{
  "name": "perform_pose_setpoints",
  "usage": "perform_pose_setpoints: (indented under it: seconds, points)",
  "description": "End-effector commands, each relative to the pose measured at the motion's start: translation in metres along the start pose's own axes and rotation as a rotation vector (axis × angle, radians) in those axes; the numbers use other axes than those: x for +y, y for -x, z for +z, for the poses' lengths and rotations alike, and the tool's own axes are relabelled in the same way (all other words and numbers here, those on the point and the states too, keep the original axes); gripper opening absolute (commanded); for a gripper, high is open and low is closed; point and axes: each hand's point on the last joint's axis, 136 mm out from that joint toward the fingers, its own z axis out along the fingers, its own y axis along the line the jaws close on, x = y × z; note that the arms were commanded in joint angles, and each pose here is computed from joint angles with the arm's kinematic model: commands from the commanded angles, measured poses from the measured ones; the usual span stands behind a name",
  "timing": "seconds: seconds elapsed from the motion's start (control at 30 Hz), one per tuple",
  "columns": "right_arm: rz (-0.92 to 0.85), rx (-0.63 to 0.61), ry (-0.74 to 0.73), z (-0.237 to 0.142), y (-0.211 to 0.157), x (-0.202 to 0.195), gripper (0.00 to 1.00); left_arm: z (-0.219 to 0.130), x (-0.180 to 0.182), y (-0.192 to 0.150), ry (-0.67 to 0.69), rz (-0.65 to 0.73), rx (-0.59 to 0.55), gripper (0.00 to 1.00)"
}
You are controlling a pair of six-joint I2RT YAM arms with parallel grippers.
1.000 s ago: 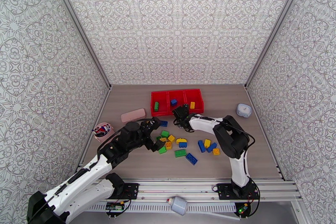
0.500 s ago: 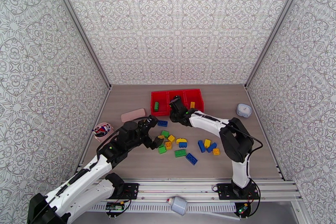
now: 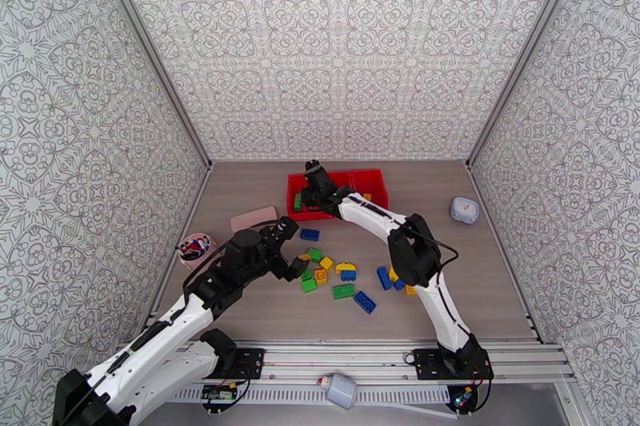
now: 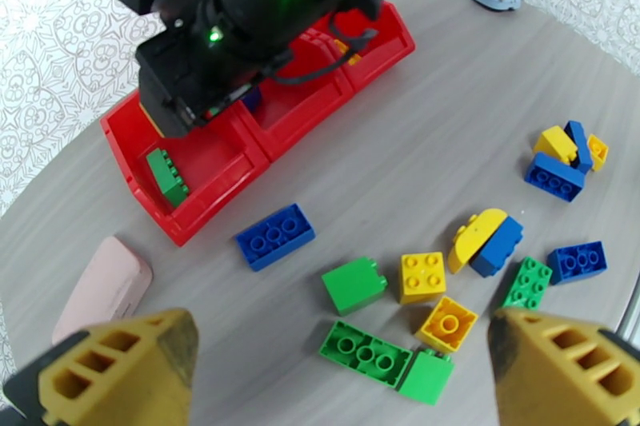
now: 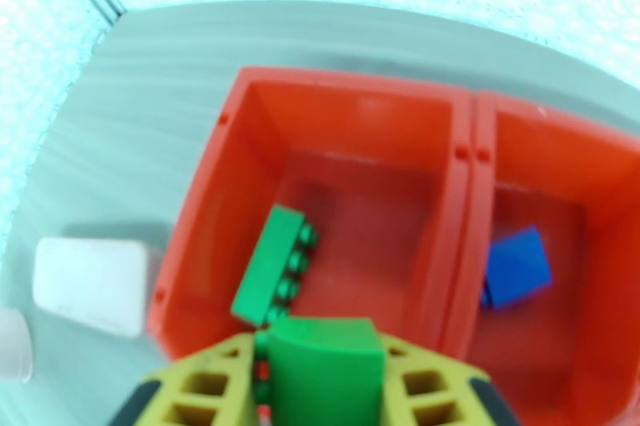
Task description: Sort the legos into containers by color
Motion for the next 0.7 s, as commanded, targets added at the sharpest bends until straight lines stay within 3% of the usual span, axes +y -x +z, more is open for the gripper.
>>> perform_pose_setpoints:
  seconds: [0.0, 0.33, 0.53, 0.67]
  points:
    - [-0.046, 0.034, -0.011, 0.009, 0.001, -0.002, 0.35, 0.0, 0.003, 0.004, 0.009, -0.003, -0.021, 1.0]
    - [-0.059, -0.034, 0.018, -0.034, 0.024, 0.001, 0.7, -0.002, 0.005, 0.008, 0.013, -0.005, -0.04, 1.0]
    - [-0.022, -0.092, 0.038, -0.077, 0.006, -0.014, 0.9, 0.002, 0.017, 0.014, 0.075, -0.101, -0.03, 1.0]
    - [-0.015, -0.103, 0.037, -0.108, -0.019, -0.03, 0.95, 0.006, 0.028, 0.018, 0.143, -0.199, 0.002, 1.0]
